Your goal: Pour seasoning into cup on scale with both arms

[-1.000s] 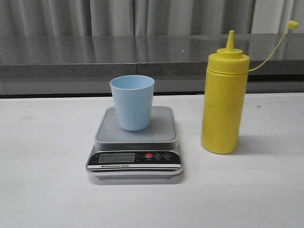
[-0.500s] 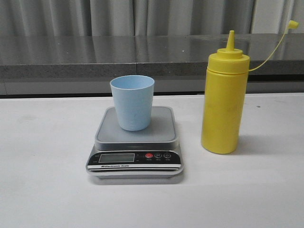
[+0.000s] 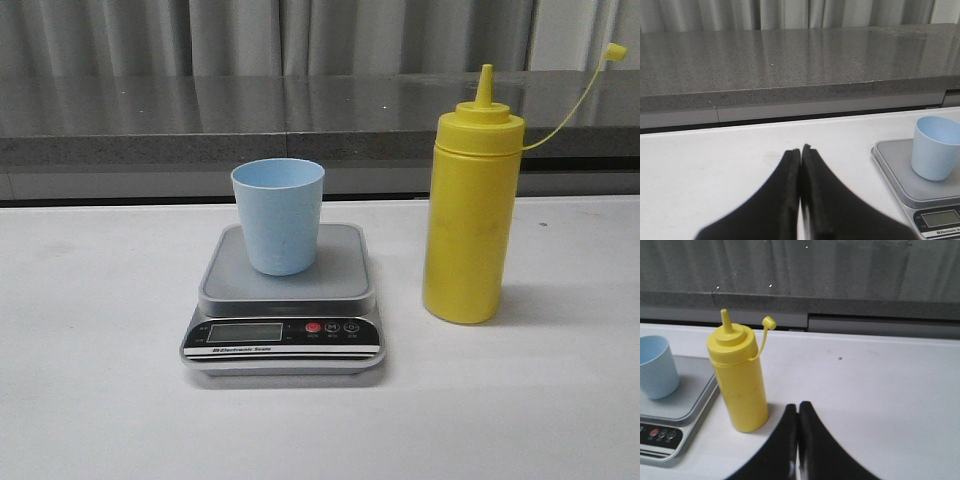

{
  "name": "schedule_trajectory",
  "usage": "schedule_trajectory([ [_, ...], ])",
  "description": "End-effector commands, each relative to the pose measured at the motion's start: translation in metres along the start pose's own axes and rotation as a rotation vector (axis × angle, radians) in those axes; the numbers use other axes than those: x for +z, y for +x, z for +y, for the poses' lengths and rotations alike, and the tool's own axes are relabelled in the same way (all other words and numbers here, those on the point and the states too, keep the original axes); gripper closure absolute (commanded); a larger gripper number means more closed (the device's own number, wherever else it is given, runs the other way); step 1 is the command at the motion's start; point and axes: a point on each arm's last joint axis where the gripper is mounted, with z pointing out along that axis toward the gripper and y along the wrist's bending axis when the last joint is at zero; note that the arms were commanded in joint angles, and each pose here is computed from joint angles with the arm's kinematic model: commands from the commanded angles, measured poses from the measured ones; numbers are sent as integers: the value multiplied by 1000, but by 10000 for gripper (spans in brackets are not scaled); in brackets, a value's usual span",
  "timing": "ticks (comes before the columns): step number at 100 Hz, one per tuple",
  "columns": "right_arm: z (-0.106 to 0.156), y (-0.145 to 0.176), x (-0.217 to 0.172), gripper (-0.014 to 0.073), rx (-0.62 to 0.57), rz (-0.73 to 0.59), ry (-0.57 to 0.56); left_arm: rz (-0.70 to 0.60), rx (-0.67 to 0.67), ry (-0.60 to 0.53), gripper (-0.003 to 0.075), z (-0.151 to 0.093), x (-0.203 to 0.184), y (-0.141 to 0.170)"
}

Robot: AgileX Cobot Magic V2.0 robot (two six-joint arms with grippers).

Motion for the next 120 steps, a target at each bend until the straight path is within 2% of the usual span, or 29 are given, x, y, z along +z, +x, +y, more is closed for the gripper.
schedule_trajectory([
  [1,-1,-10,-11,663,-18,-121,13,-103,-3,-7,740,0,-1,-16],
  [41,-8,48,-25,663,-23,-236,111,-103,-3,-7,740,0,-1,-16],
  [60,-10,69,-22,663,-54,-228,121,-103,-3,-7,740,0,-1,-16],
  [95,-12,89,-11,663,-61,-246,127,-103,-3,-7,740,0,-1,-16],
  [120,-13,92,-10,663,-62,-240,128,-103,-3,-7,740,0,-1,-16],
])
